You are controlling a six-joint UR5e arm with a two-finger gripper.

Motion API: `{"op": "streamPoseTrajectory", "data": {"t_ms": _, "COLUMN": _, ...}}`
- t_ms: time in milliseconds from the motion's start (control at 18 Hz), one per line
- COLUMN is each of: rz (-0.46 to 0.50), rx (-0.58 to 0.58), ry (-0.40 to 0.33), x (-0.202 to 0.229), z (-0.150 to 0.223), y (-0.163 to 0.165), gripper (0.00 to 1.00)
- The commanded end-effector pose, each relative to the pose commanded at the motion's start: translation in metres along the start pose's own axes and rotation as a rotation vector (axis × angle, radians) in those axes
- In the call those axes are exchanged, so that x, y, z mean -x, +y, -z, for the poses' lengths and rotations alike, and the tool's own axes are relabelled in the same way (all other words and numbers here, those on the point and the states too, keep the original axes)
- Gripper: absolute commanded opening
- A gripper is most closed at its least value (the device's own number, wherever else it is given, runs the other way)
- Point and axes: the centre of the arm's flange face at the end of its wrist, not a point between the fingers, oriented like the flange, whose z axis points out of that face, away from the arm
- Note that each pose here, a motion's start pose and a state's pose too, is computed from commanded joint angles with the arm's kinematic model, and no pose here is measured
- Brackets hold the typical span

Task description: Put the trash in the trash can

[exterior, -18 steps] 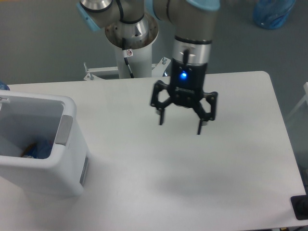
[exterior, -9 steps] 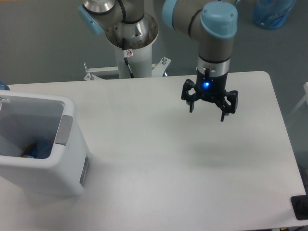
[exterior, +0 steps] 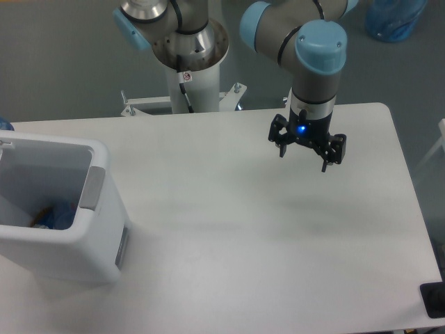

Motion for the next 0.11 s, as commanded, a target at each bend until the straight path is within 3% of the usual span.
{"op": "streamPoseTrajectory", "data": {"t_ms": 111, "rz": -0.003, "rx": -0.001, "ry": -0.001, "x": -0.0009, "z": 0.0002, "y": -0.0015, "gripper": 1.00}}
